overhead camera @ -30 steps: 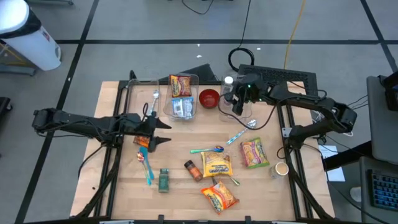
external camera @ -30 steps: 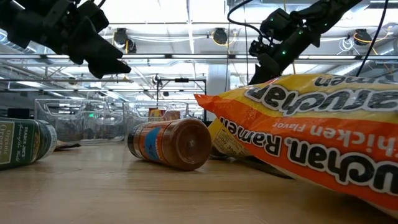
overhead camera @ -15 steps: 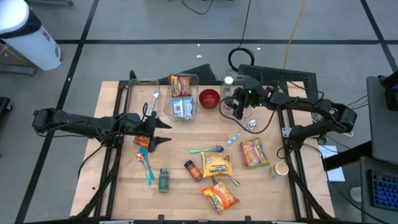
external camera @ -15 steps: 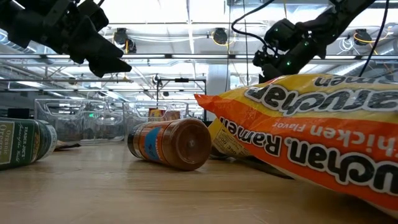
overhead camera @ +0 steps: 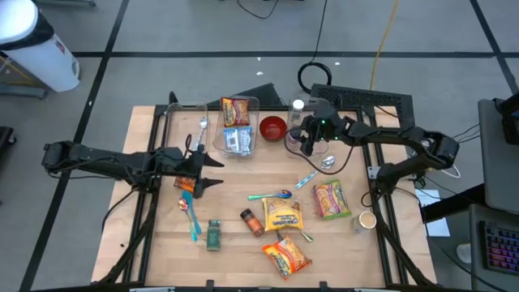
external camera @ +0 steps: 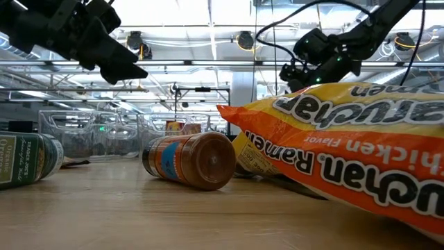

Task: Pick & Place Food Item
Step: Put the purple seasoning bottle into the right transparent bin

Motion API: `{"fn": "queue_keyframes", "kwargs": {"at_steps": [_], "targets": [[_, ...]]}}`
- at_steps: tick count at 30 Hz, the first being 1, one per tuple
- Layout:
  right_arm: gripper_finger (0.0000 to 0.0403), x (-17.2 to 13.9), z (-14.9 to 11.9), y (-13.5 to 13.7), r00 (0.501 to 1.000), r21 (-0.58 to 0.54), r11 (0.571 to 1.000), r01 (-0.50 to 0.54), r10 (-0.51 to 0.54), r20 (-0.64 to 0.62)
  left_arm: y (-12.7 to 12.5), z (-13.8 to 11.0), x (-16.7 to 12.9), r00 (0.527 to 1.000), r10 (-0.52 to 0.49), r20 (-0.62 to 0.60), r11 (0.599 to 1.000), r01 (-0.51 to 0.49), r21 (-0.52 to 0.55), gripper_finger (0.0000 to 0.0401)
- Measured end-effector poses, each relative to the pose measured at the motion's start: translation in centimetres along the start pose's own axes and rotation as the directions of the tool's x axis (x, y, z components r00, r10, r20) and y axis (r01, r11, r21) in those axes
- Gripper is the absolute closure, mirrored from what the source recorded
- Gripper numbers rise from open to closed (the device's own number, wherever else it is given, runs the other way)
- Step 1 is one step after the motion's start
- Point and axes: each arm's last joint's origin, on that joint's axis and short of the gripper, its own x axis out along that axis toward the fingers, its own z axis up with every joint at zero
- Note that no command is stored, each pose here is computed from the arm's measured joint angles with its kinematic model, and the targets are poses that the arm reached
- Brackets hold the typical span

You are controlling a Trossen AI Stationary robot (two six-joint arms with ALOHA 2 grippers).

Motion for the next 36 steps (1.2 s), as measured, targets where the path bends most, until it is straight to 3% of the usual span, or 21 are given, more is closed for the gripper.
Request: {"fn": "queue_keyframes", "kwargs": {"at_steps": [19, 29, 36], "targets": [[0.0212, 1.3, -0.3, 0.0, 0.999, 0.016, 0.999, -0.045, 0.045, 0.006, 0.0, 0.1, 0.0, 1.0, 0.0, 0.007, 1.0, 0.0, 0.011, 0.0119], [0.015, 1.5, -1.0, 0.0, 0.999, 0.021, 0.999, -0.026, 0.026, -0.038, 0.0, 0.1, 0.0, 1.0, 0.0, 0.007, 1.0, 0.0, 0.01, 0.0119], [0.0138, 1.3, -0.7, 0.0, 1.0, -0.007, 1.0, -0.021, 0.021, -0.018, 0.0, 0.1, 0.0, 1.0, 0.0, 0.007, 1.0, 0.0, 0.008, 0.0119]]}}
